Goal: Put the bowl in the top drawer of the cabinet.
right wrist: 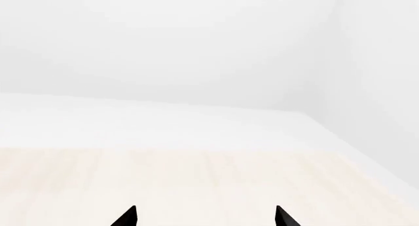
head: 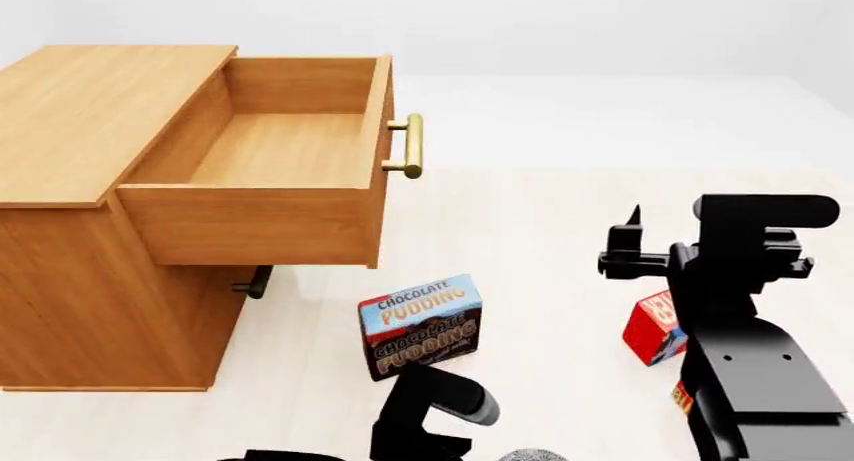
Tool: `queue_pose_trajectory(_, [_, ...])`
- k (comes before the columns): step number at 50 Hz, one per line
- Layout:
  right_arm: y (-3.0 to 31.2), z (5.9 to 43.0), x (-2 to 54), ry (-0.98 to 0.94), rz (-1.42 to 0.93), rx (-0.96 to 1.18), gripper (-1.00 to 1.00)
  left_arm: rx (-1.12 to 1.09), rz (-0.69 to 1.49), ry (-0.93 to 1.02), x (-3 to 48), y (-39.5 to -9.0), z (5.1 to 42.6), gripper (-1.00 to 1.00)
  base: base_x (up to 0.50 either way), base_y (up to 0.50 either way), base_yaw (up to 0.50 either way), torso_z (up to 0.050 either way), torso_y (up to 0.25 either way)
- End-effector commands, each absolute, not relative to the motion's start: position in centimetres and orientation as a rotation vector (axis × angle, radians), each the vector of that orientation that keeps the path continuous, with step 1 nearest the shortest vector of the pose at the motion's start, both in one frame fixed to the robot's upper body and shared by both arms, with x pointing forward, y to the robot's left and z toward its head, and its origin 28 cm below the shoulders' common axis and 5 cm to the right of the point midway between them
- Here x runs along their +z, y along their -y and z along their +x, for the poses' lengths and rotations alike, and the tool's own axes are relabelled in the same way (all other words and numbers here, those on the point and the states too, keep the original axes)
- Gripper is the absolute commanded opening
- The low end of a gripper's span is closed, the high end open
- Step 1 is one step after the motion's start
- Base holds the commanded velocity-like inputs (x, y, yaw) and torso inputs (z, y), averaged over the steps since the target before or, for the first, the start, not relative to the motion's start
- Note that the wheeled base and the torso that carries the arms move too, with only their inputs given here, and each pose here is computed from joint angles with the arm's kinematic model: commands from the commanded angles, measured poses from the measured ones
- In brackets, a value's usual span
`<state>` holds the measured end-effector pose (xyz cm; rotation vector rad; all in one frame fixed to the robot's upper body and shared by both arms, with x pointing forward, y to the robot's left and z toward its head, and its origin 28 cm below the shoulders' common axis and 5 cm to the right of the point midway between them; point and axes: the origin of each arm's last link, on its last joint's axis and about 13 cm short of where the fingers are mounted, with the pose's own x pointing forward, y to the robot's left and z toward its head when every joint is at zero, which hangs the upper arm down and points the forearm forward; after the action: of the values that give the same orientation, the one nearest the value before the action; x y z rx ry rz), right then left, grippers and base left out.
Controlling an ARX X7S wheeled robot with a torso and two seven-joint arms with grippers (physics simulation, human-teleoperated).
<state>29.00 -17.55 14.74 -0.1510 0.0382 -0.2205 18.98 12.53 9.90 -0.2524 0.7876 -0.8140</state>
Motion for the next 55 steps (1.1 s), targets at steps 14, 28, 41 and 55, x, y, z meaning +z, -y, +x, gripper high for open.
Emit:
queue_pose_trajectory(14, [17.2, 29.0, 14.1, -0.038, -0.14, -0.203, 1.0, -0.777, -0.269, -0.909, 5.8, -12.0, 20.4, 1.0, 0.0, 0.0, 0.0, 0.0, 0.0])
queue_pose_trajectory(28, [16.8, 28.6, 14.1, -0.024, -0.127, -0.176, 1.0, -0.796, -0.257, -0.945, 4.6, -11.3, 20.4, 1.0, 0.0, 0.0, 0.0, 0.0, 0.0])
queue_pose_trajectory(41, [16.8, 28.5, 13.9, -0.024, -0.122, -0.172, 1.0, -0.807, -0.237, -0.959, 3.8, -10.9, 20.0, 1.0, 0.0, 0.0, 0.0, 0.0, 0.0])
queue_pose_trajectory(55, [16.7, 28.5, 13.9, -0.021, -0.122, -0.166, 1.0, -0.779, -0.191, -0.944, 2.8, -10.7, 19.8, -1.0, 0.0, 0.0, -0.01, 0.0, 0.0])
